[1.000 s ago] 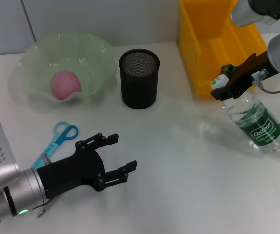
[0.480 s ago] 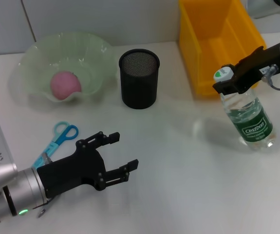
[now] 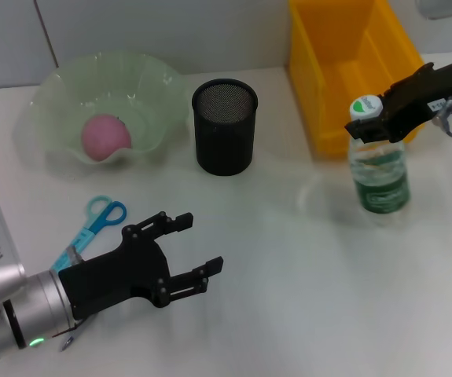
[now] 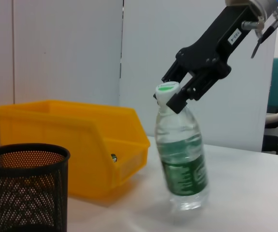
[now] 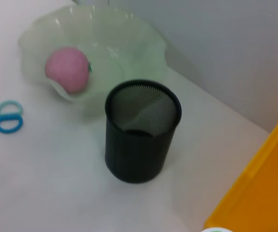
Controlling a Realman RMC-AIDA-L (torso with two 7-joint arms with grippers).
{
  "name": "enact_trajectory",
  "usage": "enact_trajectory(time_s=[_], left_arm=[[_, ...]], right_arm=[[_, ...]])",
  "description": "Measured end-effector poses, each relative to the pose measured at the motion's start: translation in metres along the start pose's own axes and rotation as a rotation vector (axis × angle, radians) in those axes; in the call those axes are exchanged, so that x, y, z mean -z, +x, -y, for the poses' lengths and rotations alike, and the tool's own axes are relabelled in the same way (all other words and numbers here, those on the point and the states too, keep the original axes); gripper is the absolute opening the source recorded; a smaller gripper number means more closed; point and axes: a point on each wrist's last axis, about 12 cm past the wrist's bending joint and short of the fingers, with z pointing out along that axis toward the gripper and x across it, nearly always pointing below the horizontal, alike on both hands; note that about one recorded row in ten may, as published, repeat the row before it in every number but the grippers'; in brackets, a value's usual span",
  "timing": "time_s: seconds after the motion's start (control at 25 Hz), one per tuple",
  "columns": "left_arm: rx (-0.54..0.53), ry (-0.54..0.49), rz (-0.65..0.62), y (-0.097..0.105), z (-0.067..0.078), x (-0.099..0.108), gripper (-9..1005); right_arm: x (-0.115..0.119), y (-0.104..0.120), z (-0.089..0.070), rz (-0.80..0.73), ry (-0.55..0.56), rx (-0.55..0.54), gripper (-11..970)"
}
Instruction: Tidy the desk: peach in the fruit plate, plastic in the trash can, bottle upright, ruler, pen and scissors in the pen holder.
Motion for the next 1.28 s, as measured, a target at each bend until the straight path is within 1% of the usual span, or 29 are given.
enact_trajectory(time_s=[0.28, 0.76, 1.0, 1.12, 1.28], left_arm=[[0.007, -0.003, 0.010, 0.002, 0.002, 0.007, 811], [0.013, -0.005, 0.013, 0.003, 0.004, 0.009, 811], [0.018, -0.009, 0.011, 0.005, 0.005, 0.011, 811], [0.029, -0.023, 0.007, 0.009, 0.007, 0.017, 810], [0.032, -0.027, 0.006, 0.010, 0.008, 0.018, 810]], right_arm=[[0.008, -0.002, -0.004, 0.057, -0.021, -0.005, 443], [0.012, -0.006, -0.006, 0.075, -0.013, 0.007, 444], [0.014, -0.010, -0.011, 0.107, -0.046, 0.012, 445], [0.015, -0.013, -0.013, 0.116, -0.058, 0.019, 445], [0.015, -0.019, -0.020, 0.138, -0.104, 0.027, 446]])
